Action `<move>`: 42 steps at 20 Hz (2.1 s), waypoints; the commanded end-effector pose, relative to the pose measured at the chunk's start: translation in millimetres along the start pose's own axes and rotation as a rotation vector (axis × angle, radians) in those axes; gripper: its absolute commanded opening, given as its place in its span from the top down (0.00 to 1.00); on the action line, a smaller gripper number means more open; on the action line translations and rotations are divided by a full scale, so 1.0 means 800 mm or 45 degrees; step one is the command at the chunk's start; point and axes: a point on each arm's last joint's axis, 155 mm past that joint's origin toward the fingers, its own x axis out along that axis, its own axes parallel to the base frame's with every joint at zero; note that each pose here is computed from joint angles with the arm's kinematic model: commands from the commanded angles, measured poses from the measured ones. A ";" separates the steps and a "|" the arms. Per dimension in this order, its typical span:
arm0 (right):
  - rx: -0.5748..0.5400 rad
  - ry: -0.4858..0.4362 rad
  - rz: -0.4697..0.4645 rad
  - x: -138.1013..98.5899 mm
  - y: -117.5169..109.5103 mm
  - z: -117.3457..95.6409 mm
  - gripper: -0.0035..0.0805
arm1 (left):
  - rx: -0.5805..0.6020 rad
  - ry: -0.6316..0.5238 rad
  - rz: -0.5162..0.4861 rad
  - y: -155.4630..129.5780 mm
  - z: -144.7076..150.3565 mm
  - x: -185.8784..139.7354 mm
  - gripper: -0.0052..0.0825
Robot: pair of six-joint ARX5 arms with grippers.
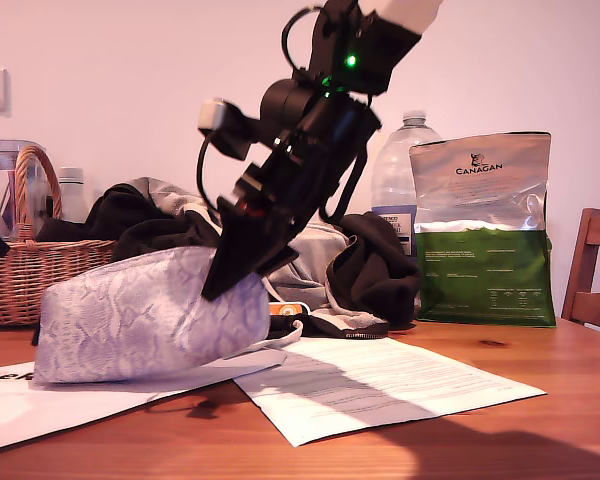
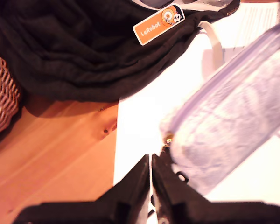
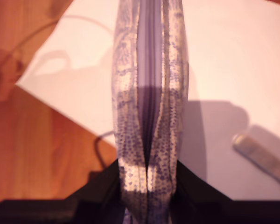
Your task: Open the zipper in the zip bag in front of you
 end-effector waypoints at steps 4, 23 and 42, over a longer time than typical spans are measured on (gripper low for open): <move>-0.004 -0.030 -0.011 -0.047 0.010 0.014 0.75 | -0.040 -0.002 -0.081 -0.015 -0.002 0.000 0.89; -0.057 0.021 -0.103 -0.055 -0.018 -0.004 0.75 | 0.042 0.109 -0.218 -0.063 -0.039 0.079 0.65; -0.074 0.030 -0.092 -0.049 -0.009 0.000 0.75 | 0.021 0.108 -0.214 -0.077 -0.040 0.109 0.65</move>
